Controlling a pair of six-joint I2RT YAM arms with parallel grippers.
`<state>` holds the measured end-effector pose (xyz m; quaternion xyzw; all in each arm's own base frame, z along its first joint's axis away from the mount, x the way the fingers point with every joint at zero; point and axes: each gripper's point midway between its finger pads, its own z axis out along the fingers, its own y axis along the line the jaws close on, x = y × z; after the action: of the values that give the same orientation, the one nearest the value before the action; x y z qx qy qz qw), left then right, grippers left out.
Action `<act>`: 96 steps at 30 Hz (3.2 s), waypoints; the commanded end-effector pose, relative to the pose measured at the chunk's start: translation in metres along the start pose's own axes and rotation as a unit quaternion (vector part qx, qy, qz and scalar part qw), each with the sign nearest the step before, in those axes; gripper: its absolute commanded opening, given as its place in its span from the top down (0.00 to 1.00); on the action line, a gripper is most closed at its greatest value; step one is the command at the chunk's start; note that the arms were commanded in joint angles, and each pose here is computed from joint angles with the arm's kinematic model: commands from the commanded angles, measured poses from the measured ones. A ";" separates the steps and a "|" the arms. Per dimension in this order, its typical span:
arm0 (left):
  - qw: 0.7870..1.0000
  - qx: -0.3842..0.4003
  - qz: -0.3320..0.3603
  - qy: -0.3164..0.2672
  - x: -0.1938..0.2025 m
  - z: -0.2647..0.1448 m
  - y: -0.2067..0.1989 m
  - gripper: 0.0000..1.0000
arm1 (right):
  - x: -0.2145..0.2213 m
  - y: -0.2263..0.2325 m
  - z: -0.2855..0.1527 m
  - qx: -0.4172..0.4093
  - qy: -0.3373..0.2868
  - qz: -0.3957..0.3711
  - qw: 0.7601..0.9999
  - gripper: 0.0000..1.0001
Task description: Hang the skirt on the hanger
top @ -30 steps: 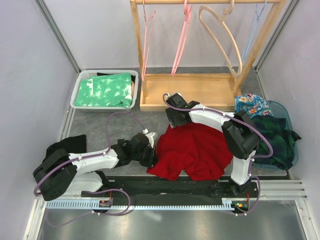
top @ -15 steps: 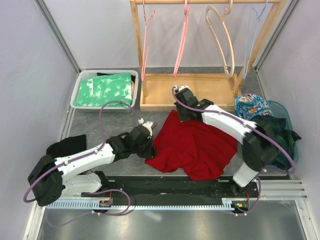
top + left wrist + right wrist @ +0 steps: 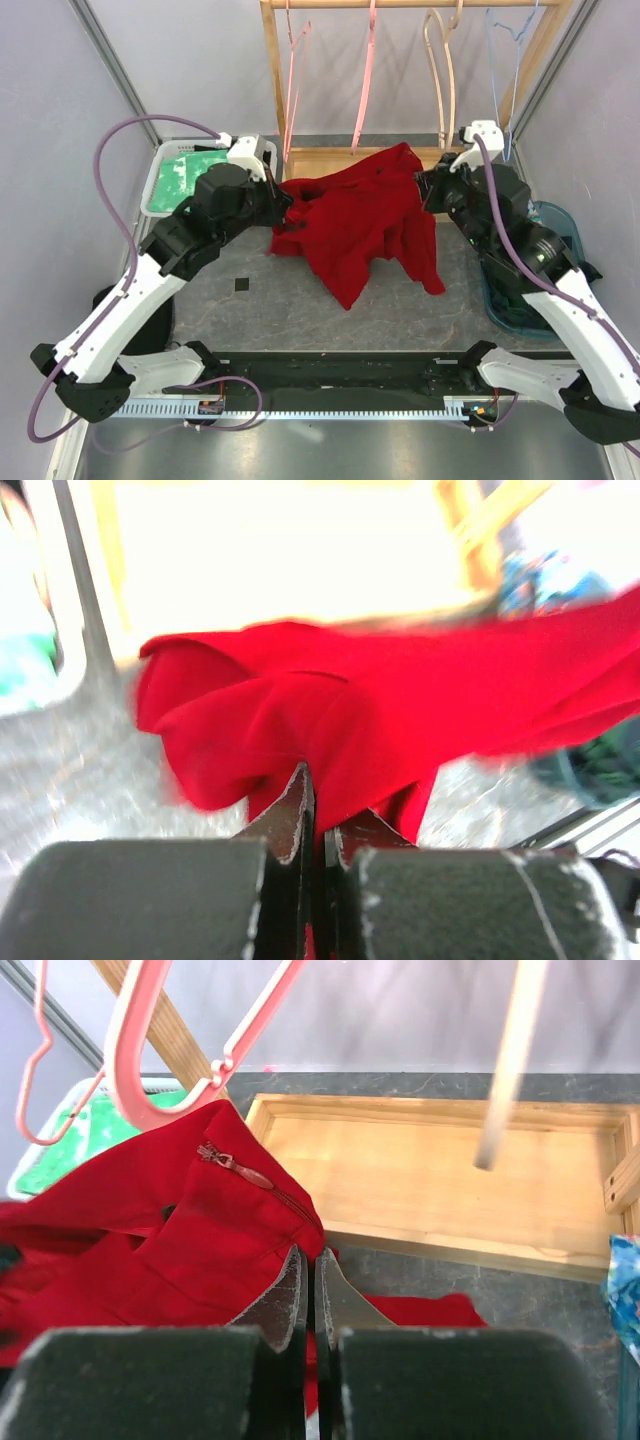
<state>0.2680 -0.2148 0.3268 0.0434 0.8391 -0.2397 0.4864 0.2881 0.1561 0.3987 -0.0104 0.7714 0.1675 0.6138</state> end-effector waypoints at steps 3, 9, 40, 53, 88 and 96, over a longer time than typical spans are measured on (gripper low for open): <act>0.999 -0.012 0.044 -0.029 -0.028 -0.022 0.006 0.98 | 0.010 -0.009 -0.023 -0.003 0.002 0.037 0.999 1.00; 0.996 -0.028 0.032 0.073 0.061 0.012 0.031 0.98 | 0.134 -0.037 -0.014 0.026 0.101 0.058 0.993 1.00; 0.977 -0.005 0.014 0.212 0.180 0.066 0.047 0.98 | -0.082 -0.027 -0.050 0.051 -0.129 0.020 0.990 0.20; 0.976 0.018 0.010 0.218 0.186 0.066 0.040 0.98 | -0.143 -0.060 -0.002 0.150 -0.180 -0.012 0.972 0.16; 0.971 0.037 0.023 0.234 0.191 0.076 0.034 0.98 | -0.170 -0.215 0.114 -0.026 -0.137 0.059 0.989 0.34; 0.971 0.030 0.024 0.234 0.193 0.077 0.037 0.98 | -0.174 -0.203 0.137 0.052 -0.129 0.019 0.990 0.77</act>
<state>0.2282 -0.2384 0.1060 0.1187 0.9341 -0.2210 0.2539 0.5094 -0.0442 0.4541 0.0696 0.7117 0.1957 0.6710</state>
